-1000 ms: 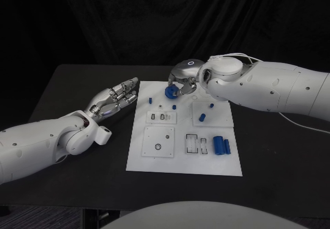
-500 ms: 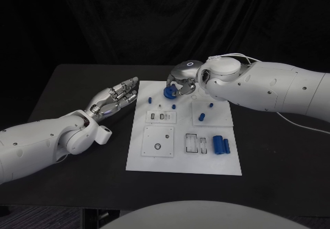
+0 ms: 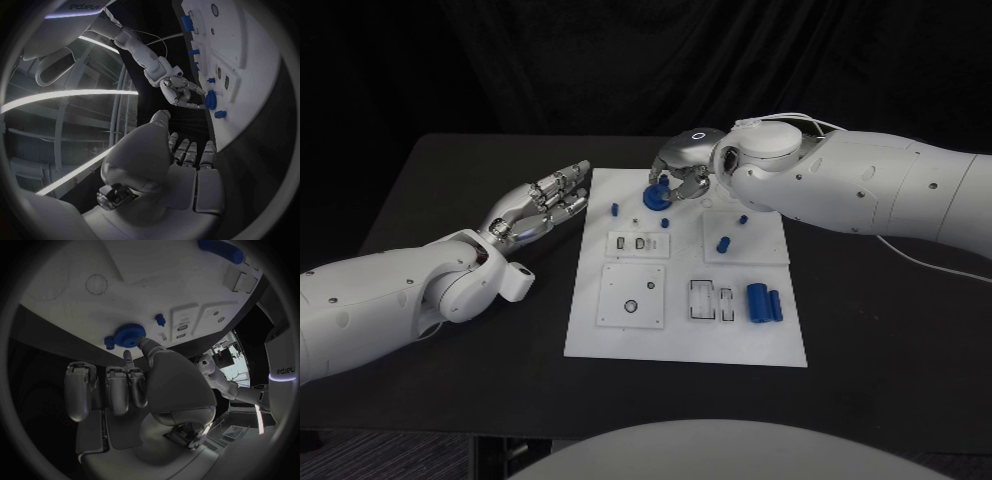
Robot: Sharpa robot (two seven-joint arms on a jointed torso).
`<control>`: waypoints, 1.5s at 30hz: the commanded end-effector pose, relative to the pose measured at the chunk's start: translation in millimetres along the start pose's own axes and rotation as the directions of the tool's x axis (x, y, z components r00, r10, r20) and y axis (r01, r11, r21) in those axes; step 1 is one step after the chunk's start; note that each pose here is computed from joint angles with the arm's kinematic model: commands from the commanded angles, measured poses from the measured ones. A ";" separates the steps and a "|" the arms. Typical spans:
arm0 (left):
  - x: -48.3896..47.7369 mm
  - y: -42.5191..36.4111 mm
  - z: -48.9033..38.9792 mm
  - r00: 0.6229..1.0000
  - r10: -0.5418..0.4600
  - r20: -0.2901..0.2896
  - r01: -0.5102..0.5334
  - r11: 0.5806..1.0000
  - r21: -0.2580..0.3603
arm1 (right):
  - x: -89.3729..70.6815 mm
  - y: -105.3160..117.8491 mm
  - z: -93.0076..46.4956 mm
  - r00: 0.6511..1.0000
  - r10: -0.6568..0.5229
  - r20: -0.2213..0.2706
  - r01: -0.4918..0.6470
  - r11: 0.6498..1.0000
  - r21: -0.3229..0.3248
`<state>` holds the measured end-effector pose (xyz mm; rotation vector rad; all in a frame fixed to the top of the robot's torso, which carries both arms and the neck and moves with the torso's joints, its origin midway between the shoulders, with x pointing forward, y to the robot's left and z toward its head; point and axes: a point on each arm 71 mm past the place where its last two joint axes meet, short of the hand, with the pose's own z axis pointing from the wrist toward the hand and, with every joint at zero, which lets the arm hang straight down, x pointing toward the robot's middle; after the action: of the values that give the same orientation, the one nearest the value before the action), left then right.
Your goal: Assemble the parts on the task board
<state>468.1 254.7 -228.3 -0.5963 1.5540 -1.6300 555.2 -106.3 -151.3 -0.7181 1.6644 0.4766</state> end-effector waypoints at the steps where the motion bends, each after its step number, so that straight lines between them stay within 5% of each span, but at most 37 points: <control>1: 1.9 -6.3 0.2 1.000 -0.009 -0.015 0.010 0.996 0.092 | 1.9 -1.9 0.3 1.000 -0.002 -0.009 0.002 1.000 0.028; 10: 1.7 -6.0 0.3 1.000 -0.009 -0.015 0.010 0.996 0.091 | 1.7 -2.1 -1.4 1.000 -0.001 0.007 0.001 1.000 0.025; 20: 0.0 -6.1 -1.8 1.000 -0.007 -0.011 0.008 0.996 0.089 | -6.0 -11.2 -15.4 0.996 -0.002 0.086 0.000 1.000 0.027; 30: -4.4 -6.8 -7.5 1.000 0.000 0.005 -0.001 0.996 0.084 | -32.2 -38.5 -66.6 0.981 -0.015 0.195 0.001 0.998 0.067; 38: -3.8 -7.3 -8.4 1.000 -0.002 0.003 0.002 0.996 0.084 | -25.7 -71.1 -117.8 0.975 -0.010 0.222 -0.021 0.991 0.135; 45: -4.0 -7.2 -8.7 1.000 -0.002 0.003 0.002 0.997 0.082 | -15.5 -95.5 -148.5 0.974 -0.008 0.224 -0.039 0.978 0.207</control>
<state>464.2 264.0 -227.6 -0.6059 1.5527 -1.6205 515.7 -266.7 -99.4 -0.5020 1.5146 0.3846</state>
